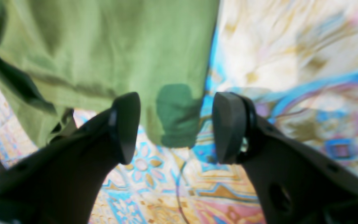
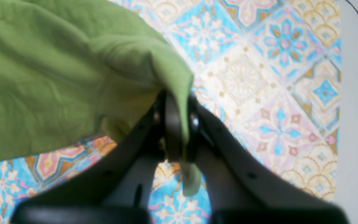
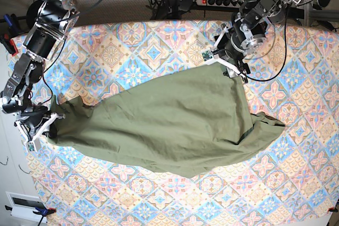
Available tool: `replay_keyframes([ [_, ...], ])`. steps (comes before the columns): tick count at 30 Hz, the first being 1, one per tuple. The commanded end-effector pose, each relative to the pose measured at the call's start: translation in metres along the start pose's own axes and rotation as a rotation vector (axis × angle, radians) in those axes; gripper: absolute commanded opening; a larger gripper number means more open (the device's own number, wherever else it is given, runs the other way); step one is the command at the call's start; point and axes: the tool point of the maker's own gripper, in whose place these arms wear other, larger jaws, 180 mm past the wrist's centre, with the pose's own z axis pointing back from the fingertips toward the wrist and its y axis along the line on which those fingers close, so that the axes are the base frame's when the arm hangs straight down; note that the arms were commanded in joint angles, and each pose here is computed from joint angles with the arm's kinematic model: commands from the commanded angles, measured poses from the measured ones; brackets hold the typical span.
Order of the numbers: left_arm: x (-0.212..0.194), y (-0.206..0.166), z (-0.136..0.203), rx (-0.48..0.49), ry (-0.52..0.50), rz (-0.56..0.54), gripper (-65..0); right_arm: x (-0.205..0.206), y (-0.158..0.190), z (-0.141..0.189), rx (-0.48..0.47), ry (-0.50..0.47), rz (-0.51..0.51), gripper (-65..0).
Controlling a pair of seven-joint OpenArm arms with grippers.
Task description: Layout the t-shirt on the table in an organized manner, then fold the t-shirt properly
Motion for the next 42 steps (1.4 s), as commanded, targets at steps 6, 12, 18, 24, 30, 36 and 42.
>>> replay_keyframes([
  [6,-0.014,0.001,-0.006,0.0,0.044,-0.001,-29.5,0.024,-0.009,0.009,-0.022,-0.067,0.014,-64.3],
  [12,-0.024,0.009,-0.016,0.006,0.074,-0.003,-29.5,0.024,-0.009,0.009,-0.022,-0.068,0.015,-64.3],
  [18,-0.036,0.023,-0.027,0.019,0.117,0.001,-29.5,0.025,-0.009,0.009,-0.021,-0.071,0.014,-64.3],
  [24,-0.032,0.033,-0.028,0.042,0.109,-0.001,-29.6,0.024,-0.009,0.009,-0.021,-0.069,0.014,-64.3],
  [30,-0.016,0.024,-0.013,0.037,0.055,0.006,-34.8,0.025,-0.009,0.009,-0.021,-0.071,0.014,-64.3],
  [36,-0.021,0.004,0.015,0.028,0.033,0.067,-34.9,0.025,-0.009,0.009,-0.021,-0.072,0.014,-64.3],
  [42,-0.041,-0.002,0.03,0.045,0.061,0.281,-34.7,0.024,-0.008,0.008,-0.018,-0.071,0.014,-64.3],
])
